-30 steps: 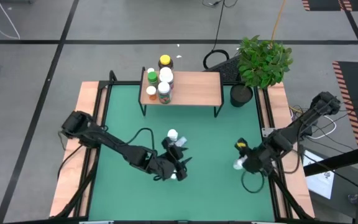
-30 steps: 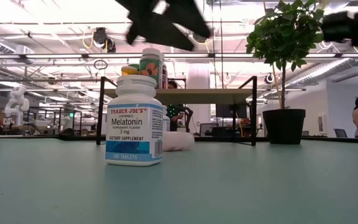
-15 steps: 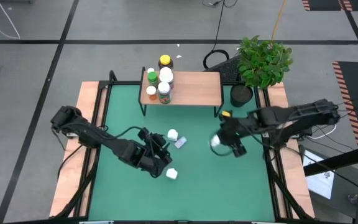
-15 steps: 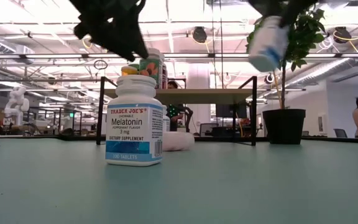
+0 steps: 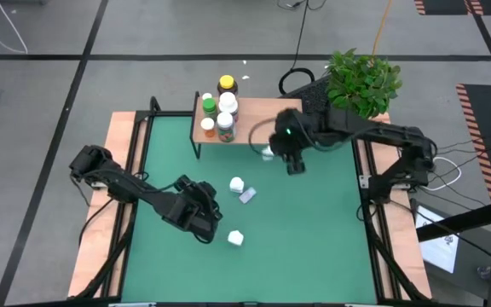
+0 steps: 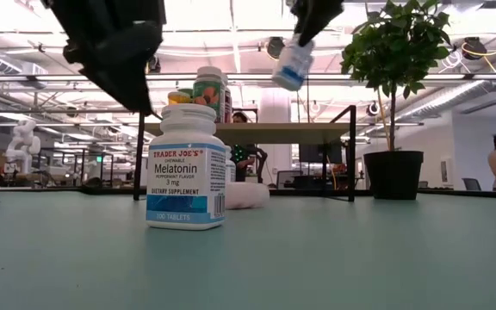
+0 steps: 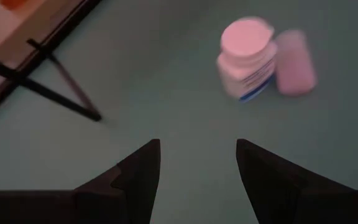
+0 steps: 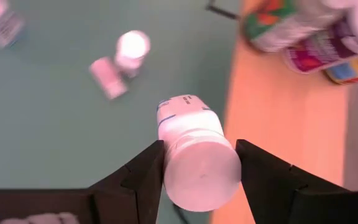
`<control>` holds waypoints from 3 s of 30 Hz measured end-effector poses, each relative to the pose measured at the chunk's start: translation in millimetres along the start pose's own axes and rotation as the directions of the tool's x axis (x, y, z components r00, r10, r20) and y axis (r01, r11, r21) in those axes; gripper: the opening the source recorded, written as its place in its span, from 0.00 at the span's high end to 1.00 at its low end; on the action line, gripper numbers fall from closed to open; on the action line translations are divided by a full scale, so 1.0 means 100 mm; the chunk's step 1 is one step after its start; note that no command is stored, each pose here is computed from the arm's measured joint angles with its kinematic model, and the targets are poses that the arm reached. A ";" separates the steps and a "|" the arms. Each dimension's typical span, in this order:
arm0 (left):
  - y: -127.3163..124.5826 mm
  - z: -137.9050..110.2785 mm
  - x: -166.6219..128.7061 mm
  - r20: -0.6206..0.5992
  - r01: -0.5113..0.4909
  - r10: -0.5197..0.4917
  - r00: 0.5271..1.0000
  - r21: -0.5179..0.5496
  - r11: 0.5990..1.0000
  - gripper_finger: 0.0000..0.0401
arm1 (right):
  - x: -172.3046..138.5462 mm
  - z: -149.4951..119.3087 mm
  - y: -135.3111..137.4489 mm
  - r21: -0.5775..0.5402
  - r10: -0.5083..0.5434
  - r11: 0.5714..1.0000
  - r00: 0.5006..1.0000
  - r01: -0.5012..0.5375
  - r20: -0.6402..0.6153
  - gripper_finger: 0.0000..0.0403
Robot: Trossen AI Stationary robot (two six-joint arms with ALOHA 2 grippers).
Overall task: Pick and place medicine bottles onto shelf by color
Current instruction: Put the right white and blue bottle on the shelf
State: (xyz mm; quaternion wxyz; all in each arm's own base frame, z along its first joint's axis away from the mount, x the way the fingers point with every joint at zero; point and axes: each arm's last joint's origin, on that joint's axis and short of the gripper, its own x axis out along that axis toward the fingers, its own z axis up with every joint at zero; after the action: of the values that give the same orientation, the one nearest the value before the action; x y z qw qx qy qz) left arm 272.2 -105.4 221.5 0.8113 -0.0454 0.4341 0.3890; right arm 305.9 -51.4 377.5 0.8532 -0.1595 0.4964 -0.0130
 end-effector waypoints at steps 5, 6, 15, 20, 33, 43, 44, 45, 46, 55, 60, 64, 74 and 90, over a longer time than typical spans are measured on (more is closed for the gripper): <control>0.09 -0.02 0.01 -0.038 -0.063 0.066 0.997 0.090 0.994 0.47 | 0.08 0.01 -0.30 0.115 0.022 0.993 1.000 -0.024 0.019 0.56; 0.11 -0.02 0.02 -0.045 -0.077 0.082 0.996 0.111 0.991 0.47 | 0.09 0.01 -0.35 0.127 0.015 0.992 1.000 -0.017 0.019 0.56; 0.38 0.01 0.10 -0.163 -0.225 0.273 0.948 0.260 0.939 0.47 | 0.25 -0.01 -0.88 0.218 -0.054 0.974 0.998 0.055 -0.014 0.56; 0.55 0.04 0.12 -0.212 -0.294 0.386 0.898 0.364 0.884 0.47 | 0.39 -0.06 -1.17 0.202 -0.083 0.975 0.996 0.090 -0.044 0.56; 0.78 0.24 0.35 -0.235 -0.318 0.474 0.849 0.489 0.812 0.47 | 0.76 -0.10 -1.64 0.167 -0.168 0.971 0.986 0.170 -0.023 0.56; 0.94 0.41 0.58 -0.262 -0.272 0.479 0.838 0.562 0.781 0.47 | 0.61 -0.06 -1.80 0.205 -0.232 0.956 0.968 0.210 0.092 0.56; 0.96 0.42 0.60 -0.266 -0.272 0.480 0.836 0.558 0.784 0.47 | 0.60 -0.08 -1.81 0.221 -0.228 0.954 0.969 0.203 0.097 0.56; 0.97 0.43 0.62 -0.270 -0.271 0.480 0.835 0.557 0.785 0.47 | 0.60 -0.11 -1.83 0.241 -0.224 0.950 0.970 0.197 0.091 0.56; 0.99 0.45 0.64 -0.273 -0.271 0.480 0.834 0.555 0.787 0.47 | 0.61 -0.14 -1.85 0.261 -0.216 0.947 0.973 0.189 0.078 0.56; 1.04 0.51 0.73 -0.282 -0.268 0.467 0.838 0.534 0.802 0.47 | 0.62 -0.38 -1.85 0.353 -0.103 0.929 0.994 0.113 -0.045 0.56; 1.02 0.53 0.75 -0.270 -0.260 0.448 0.852 0.525 0.810 0.47 | 0.62 -0.35 -1.82 0.364 -0.050 0.931 0.999 0.041 0.013 0.56; 1.02 0.53 0.75 -0.269 -0.259 0.447 0.853 0.526 0.810 0.47 | 0.71 -0.34 -1.79 0.358 -0.046 0.933 0.999 0.038 0.012 0.56; 1.02 0.53 0.75 -0.269 -0.262 0.448 0.853 0.521 0.813 0.47 | 0.82 -0.38 -1.78 0.370 -0.040 0.929 0.999 0.035 0.005 0.56; 1.02 0.52 0.75 -0.275 -0.260 0.444 0.853 0.515 0.817 0.47 | 0.82 -0.35 -1.80 0.362 -0.059 0.931 0.998 0.046 0.025 0.44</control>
State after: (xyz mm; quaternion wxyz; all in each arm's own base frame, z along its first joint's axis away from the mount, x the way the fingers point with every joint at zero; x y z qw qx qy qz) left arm 263.0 31.2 225.4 0.6095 0.1554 0.6638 0.4045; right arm 341.7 -246.0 343.8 0.8761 -0.0136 0.4657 -0.1240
